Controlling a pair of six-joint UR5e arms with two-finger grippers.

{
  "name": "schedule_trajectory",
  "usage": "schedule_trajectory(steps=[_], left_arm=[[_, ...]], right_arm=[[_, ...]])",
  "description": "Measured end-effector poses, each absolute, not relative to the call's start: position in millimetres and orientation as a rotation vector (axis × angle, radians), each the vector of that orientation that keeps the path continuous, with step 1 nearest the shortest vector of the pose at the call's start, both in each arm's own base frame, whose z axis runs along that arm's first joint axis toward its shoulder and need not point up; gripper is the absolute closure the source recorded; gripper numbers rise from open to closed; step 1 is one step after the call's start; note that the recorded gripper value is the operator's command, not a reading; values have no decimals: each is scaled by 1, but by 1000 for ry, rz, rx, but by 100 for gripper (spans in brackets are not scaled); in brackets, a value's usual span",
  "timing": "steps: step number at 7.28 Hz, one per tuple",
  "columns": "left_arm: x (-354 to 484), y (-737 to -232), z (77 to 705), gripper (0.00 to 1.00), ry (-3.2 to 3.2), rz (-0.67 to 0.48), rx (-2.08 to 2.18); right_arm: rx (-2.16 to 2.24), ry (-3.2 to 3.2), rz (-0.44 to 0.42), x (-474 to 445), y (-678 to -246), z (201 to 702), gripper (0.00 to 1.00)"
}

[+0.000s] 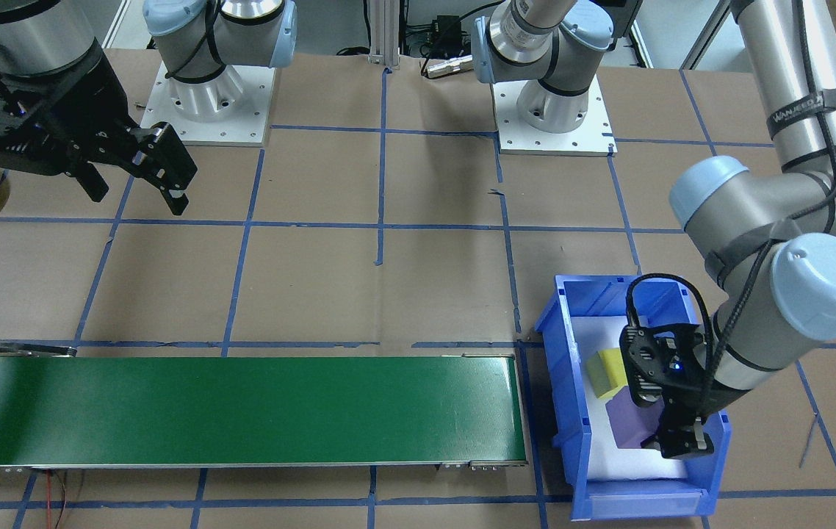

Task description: Move block left to right into plate

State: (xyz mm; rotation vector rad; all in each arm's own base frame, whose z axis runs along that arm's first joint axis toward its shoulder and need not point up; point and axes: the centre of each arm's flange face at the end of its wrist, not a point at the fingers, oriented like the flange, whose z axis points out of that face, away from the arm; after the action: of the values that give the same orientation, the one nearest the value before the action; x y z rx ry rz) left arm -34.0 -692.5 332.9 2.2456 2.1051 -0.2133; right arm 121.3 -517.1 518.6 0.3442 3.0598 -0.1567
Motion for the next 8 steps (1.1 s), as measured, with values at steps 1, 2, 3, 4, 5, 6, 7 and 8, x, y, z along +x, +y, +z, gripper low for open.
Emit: schedule_trajectory(steps=[1,2,3,4,5,6,7,8], left_arm=[[-71,-681,352,42,2073,-220,2278],[-117,-672,357,42,2050,-218,2312],[-154,-669,342,42,2056,-205,2340],[-178,-674,310,40,2060,-191,2372],[-191,-681,279,10,2040,-185,2404],[-197,-684,261,5,2016,-179,2429],[-199,-684,255,5,2016,-160,2444],[-199,-680,261,5,2027,-140,2450]], right_arm=[[344,3060,-157,121,-517,518,0],[344,3060,-156,121,-517,518,0],[344,3060,-156,121,-517,518,0],[344,3061,-155,121,-518,518,0],[344,3061,-155,121,-518,518,0],[343,3061,-155,121,-518,518,0],[343,3061,-155,121,-518,518,0],[344,3061,-155,121,-518,518,0]])
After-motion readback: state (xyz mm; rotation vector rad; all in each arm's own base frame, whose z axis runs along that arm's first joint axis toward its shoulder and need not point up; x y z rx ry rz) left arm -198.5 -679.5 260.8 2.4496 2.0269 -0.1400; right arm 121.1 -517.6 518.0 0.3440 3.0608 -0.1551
